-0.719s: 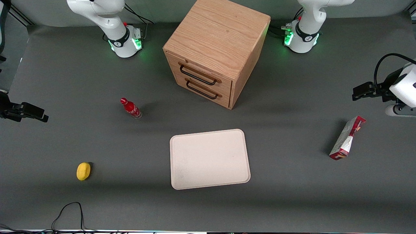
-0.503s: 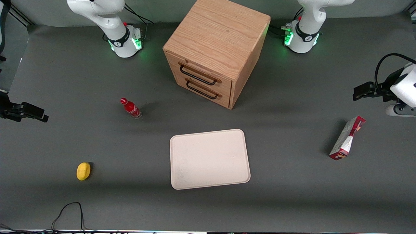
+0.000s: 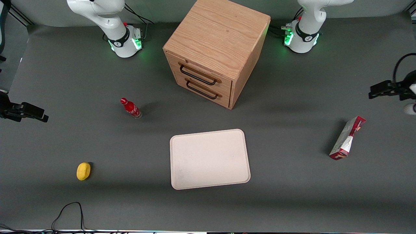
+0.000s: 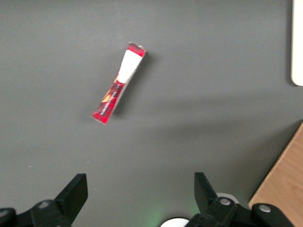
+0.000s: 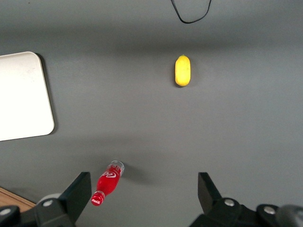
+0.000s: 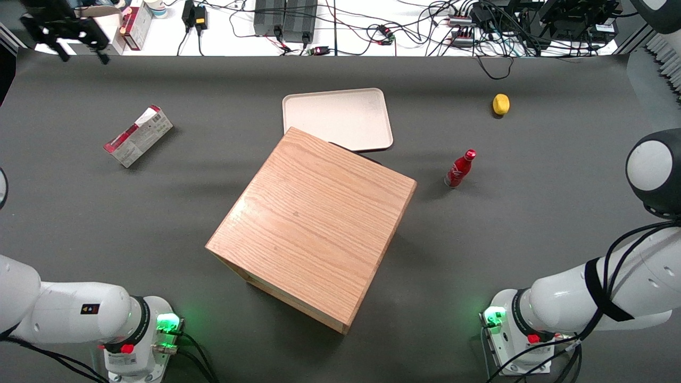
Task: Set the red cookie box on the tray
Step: 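Move the open left gripper over the red-and-white cookie box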
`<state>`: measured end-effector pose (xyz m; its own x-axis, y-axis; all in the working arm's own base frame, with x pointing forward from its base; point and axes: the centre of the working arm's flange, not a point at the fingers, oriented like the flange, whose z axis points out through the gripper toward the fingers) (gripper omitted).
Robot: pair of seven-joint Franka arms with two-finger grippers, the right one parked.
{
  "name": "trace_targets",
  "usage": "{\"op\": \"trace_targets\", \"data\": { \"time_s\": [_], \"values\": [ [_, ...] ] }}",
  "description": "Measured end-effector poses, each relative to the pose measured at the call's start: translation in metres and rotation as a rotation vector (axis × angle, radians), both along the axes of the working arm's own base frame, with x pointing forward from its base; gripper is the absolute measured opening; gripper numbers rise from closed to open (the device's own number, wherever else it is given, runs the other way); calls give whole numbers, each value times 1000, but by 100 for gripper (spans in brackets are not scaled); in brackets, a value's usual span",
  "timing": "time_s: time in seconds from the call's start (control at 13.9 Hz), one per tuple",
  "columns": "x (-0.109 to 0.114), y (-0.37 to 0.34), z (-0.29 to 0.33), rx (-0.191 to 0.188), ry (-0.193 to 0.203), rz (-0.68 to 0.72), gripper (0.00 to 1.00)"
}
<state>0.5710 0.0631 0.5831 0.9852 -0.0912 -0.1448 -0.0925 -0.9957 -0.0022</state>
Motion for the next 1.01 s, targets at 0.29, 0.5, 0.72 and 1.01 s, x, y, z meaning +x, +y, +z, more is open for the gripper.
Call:
{"op": "trace_targets", "data": {
  "time_s": [0.29, 0.5, 0.72, 1.01],
  "values": [
    [-22, 65, -20, -20, -13, -29, 100],
    [-43, 59, -31, -34, -25, -127, 100],
    [-41, 57, -40, -65, -33, -464, 100],
    [-35, 52, -50, -82, -31, -645, 100]
  ]
}}
